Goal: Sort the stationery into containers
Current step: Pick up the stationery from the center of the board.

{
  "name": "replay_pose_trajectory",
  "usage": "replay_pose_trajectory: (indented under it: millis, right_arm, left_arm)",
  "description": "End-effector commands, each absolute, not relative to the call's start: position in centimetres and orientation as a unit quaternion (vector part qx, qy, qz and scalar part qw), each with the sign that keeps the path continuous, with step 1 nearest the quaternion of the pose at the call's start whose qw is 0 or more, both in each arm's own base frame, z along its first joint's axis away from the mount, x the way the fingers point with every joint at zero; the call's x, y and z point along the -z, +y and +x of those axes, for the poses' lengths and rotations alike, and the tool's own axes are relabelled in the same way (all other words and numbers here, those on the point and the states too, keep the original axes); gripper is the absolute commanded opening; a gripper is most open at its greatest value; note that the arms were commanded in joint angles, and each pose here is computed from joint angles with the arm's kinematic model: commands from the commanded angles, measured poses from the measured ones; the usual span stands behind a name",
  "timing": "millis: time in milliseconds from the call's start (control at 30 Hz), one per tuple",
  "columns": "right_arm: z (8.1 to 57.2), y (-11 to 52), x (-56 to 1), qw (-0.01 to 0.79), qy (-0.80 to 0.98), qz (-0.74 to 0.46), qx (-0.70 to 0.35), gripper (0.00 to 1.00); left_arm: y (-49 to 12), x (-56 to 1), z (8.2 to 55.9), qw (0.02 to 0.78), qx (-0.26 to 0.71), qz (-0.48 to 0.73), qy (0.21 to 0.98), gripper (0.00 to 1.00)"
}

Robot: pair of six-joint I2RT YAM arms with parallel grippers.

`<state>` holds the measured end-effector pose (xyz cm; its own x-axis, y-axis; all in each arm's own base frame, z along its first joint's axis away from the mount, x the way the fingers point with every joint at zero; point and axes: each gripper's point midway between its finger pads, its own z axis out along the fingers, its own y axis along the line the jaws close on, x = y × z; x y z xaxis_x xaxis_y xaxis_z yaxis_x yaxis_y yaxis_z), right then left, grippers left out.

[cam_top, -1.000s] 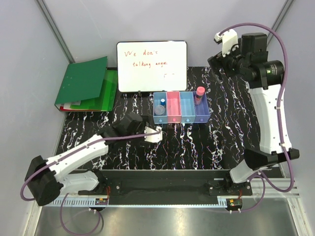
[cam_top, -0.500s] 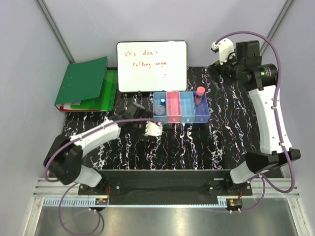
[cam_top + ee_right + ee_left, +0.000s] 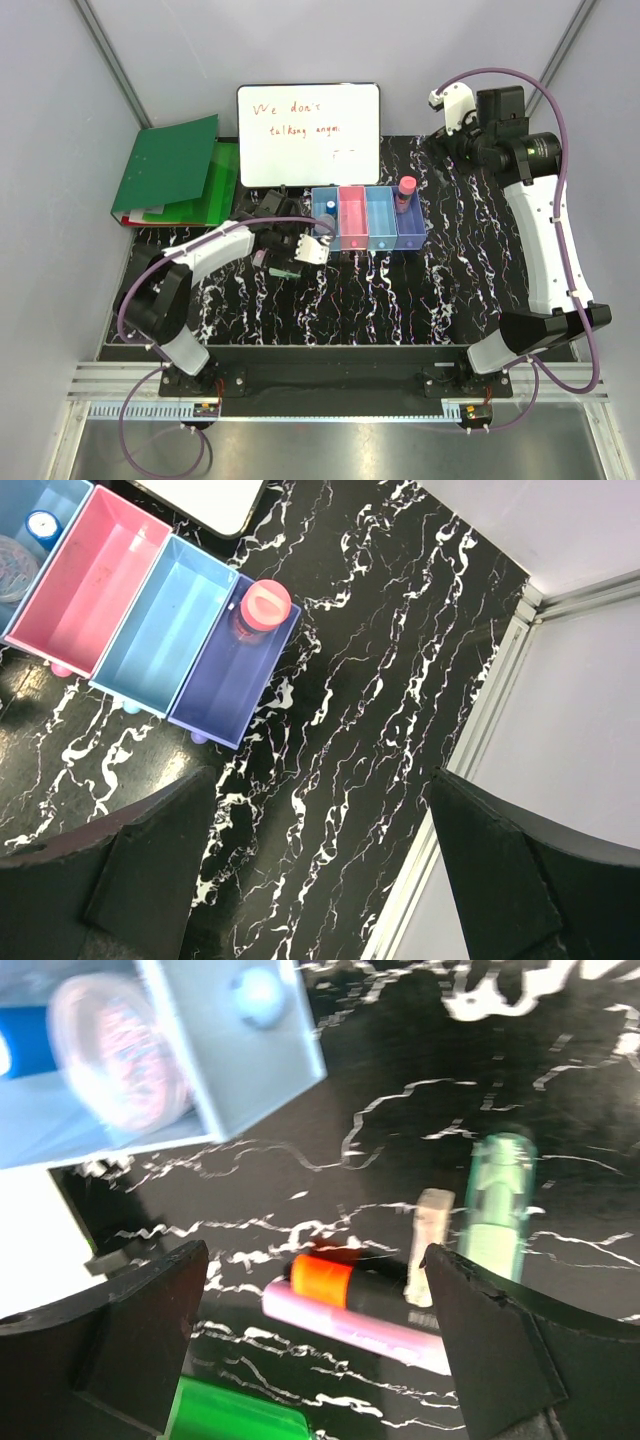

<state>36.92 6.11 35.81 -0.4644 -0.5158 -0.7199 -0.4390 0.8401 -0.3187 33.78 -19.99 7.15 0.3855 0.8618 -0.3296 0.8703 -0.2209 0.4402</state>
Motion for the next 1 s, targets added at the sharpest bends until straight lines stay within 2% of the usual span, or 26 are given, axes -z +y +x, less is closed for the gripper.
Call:
replay_pose_trajectory:
  millis: [0,300,633,667,767,833,867,900,967]
  right_arm:
    - [36.8,5.7,-37.7,0.467,0.839,-0.270,0.064,0.95]
    - [36.8,5.6,-38.1,0.473,0.838,-0.264,0.065,0.95]
    - [36.7,5.5,-37.8,0.471,0.840,-0.262,0.064,0.94]
    - [36.8,5.6,-37.9,0.472,0.839,-0.262,0.064,0.94]
    - [36.9,5.6,-37.9,0.472,0.839,-0.262,0.064,0.93]
    - [36.9,5.4,-38.0,0.474,0.839,-0.260,0.067,0.93]
    - [36.8,5.5,-38.0,0.474,0.838,-0.261,0.068,0.93]
    - [36.8,5.5,-38.0,0.474,0.838,-0.261,0.068,0.93]
    - [36.8,5.4,-38.0,0.475,0.838,-0.261,0.070,0.93]
  left_arm:
    - [-20.4,-6.2,32.5,0.277,0.040,0.805,0.524,0.96]
    - [-19.4,-3.5,32.2,0.242,0.044,0.809,0.534,0.92]
    - [-19.6,-3.2,33.7,0.246,0.039,0.803,0.541,0.91]
    - [-19.6,-2.8,33.5,0.242,0.042,0.804,0.542,0.86]
    - [-19.4,-2.2,33.3,0.233,0.045,0.804,0.545,0.64]
    - [-19.2,-1.8,33.3,0.226,0.042,0.805,0.546,0.18]
    - [-19.1,-1.6,33.2,0.224,0.042,0.805,0.548,0.04]
    - [-18.9,-1.4,33.1,0.220,0.041,0.805,0.550,0.00]
    - [-18.7,-1.2,32.7,0.216,0.043,0.806,0.550,0.00]
